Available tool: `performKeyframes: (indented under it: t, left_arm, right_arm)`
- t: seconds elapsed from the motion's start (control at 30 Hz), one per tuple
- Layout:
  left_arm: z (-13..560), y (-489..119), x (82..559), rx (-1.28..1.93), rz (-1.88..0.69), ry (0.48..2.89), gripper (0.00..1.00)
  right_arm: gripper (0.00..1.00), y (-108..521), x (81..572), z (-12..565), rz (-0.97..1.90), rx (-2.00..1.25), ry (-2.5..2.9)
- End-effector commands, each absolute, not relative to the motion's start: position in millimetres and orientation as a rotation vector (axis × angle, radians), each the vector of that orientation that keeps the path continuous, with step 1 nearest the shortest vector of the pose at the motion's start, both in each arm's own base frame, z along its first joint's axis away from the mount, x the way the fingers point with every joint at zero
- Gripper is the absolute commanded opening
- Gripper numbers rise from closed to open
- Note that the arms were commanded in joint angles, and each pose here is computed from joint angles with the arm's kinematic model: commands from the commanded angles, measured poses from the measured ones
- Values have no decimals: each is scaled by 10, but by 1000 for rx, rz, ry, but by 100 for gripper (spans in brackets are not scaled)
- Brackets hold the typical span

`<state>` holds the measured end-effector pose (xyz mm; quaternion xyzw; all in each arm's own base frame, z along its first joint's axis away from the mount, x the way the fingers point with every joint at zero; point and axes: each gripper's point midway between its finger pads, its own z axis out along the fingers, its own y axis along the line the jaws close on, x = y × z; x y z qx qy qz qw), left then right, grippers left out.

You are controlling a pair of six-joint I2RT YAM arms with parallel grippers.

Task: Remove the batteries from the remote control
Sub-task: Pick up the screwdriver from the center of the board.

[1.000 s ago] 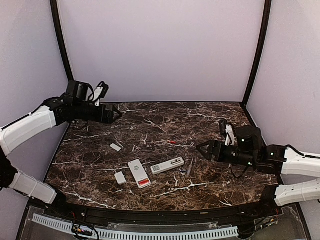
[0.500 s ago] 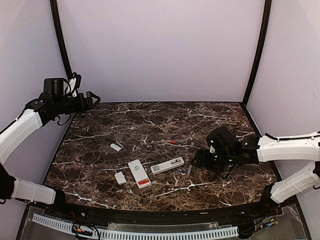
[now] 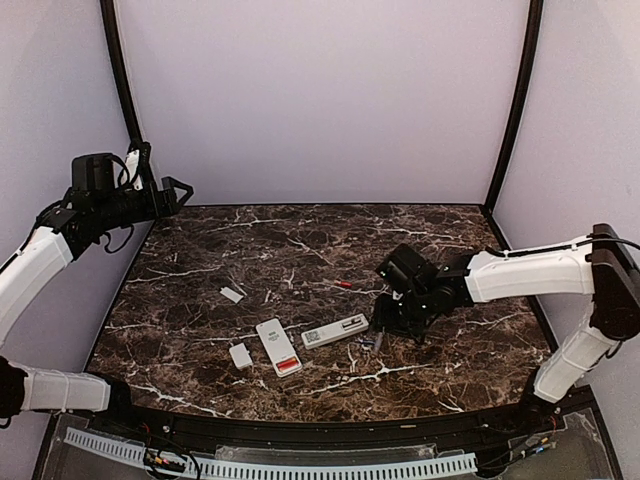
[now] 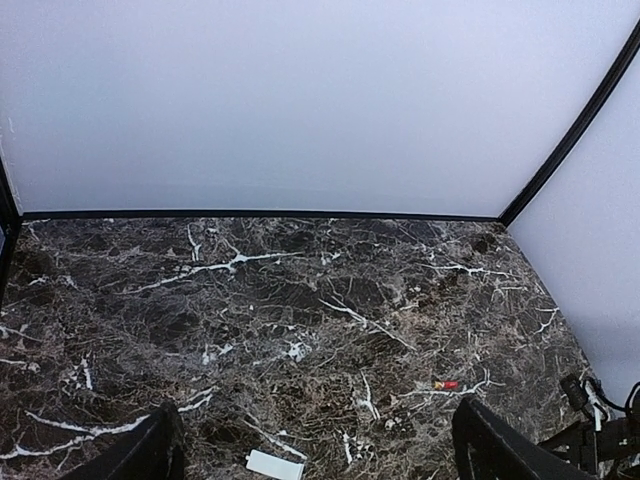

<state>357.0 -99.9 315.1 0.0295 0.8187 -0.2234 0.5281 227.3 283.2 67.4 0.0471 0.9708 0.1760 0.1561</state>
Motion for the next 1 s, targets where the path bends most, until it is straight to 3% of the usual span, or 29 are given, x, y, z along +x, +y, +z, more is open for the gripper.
performKeyframes:
  t: [0.0,0.37,0.97]
  left_arm:
    - [3129,-1005,3523,69,-549,1962,92]
    - [3138,-1029,3515,76,-565,1963,91]
    - [3104,-993,3530,72,-533,1975,90]
  right_arm:
    - [48,2756,2311,527,376,159,2821]
    - [37,2782,2401,355,235,120,2851]
    - [27,2817,2356,195,56,33,2863]
